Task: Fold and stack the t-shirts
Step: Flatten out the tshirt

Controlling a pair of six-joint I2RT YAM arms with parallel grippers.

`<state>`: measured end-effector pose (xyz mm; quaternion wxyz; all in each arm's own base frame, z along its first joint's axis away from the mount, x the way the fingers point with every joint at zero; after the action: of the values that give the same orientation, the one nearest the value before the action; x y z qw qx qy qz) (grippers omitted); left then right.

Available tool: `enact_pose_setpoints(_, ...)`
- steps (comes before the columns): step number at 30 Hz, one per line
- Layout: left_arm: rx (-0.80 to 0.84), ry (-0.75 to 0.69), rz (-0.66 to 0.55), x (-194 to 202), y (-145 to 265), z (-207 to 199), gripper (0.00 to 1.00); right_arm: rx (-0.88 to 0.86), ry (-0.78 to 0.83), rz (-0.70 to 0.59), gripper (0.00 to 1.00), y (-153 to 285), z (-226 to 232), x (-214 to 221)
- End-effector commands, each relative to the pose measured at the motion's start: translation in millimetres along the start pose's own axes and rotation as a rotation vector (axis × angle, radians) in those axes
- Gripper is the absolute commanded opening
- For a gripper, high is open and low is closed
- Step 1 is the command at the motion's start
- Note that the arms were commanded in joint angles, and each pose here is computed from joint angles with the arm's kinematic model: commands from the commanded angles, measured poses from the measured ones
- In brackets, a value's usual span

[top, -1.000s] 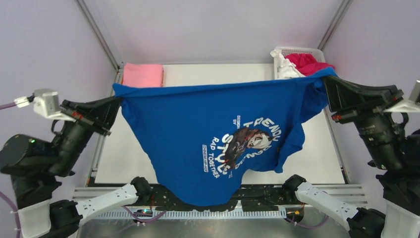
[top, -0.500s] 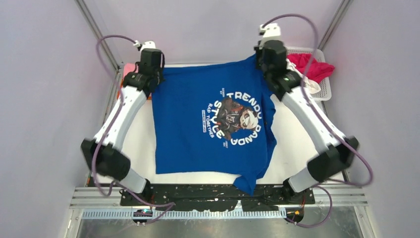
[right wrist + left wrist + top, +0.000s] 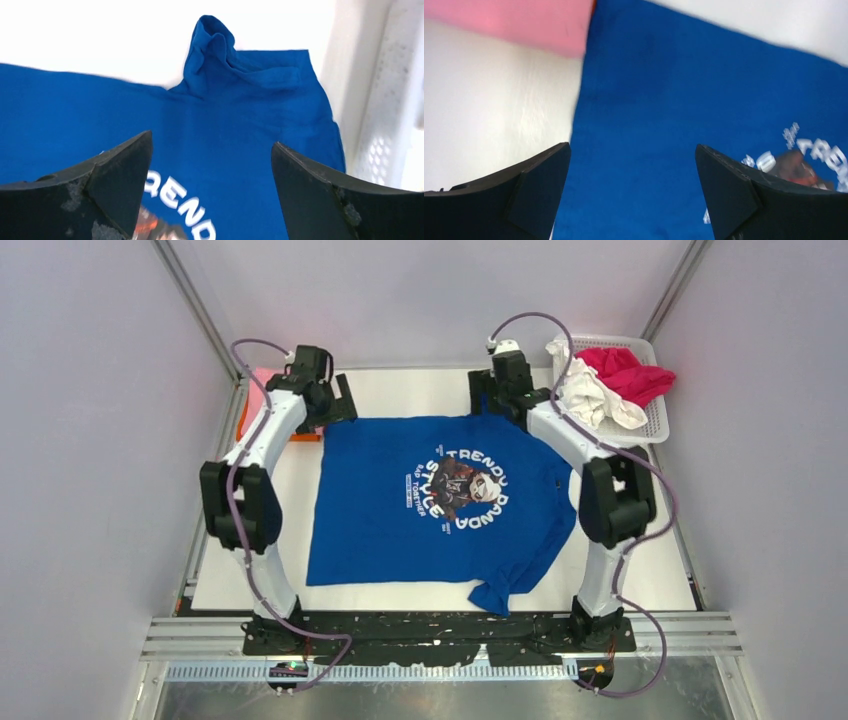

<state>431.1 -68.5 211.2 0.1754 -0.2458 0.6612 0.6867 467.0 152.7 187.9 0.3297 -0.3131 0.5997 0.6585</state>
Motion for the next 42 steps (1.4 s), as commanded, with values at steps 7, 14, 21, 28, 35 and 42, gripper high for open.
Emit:
enact_pose_setpoints(7, 0.363, 0.079, -0.054, 114, 61, -22, 1.00, -0.101, -0.367, -0.027, 0.95, 141, -40, 58)
enact_pose_setpoints(14, 0.407, 0.141, 0.071, 198, 36, -21, 1.00, -0.041, -0.454, 0.110, 0.95, 183, -73, 132)
enact_pose_setpoints(21, 0.284, 0.154, 0.147, 208, 6, -14, 1.00, -0.042, -0.532, 0.202, 0.95, 189, -84, 178)
enact_pose_setpoints(28, 0.244, 0.196, 0.172, 194, -12, -7, 1.00, -0.097, -0.594, 0.292, 0.95, 164, -82, 198)
enact_pose_setpoints(35, 0.218, 0.234, 0.157, 169, -21, 0, 1.00, 0.005, -0.660, 0.319, 0.96, 135, -104, 208)
enact_pose_setpoints(42, 0.208, 0.271, 0.126, 140, -23, 9, 1.00, 0.035, -0.717, 0.302, 0.95, 100, -118, 187)
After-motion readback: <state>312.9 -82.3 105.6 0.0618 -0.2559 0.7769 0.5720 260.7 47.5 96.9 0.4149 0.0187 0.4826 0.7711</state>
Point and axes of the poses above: each gripper's point midway between its finger pads, its own y axis back along the fingers, its own z axis along the line the jaws close on, x = y × z, the point moved 8 cm from there along y, back along the fingers, and after that the axes turned 11 degrees about -y, right-handed, at the moved point
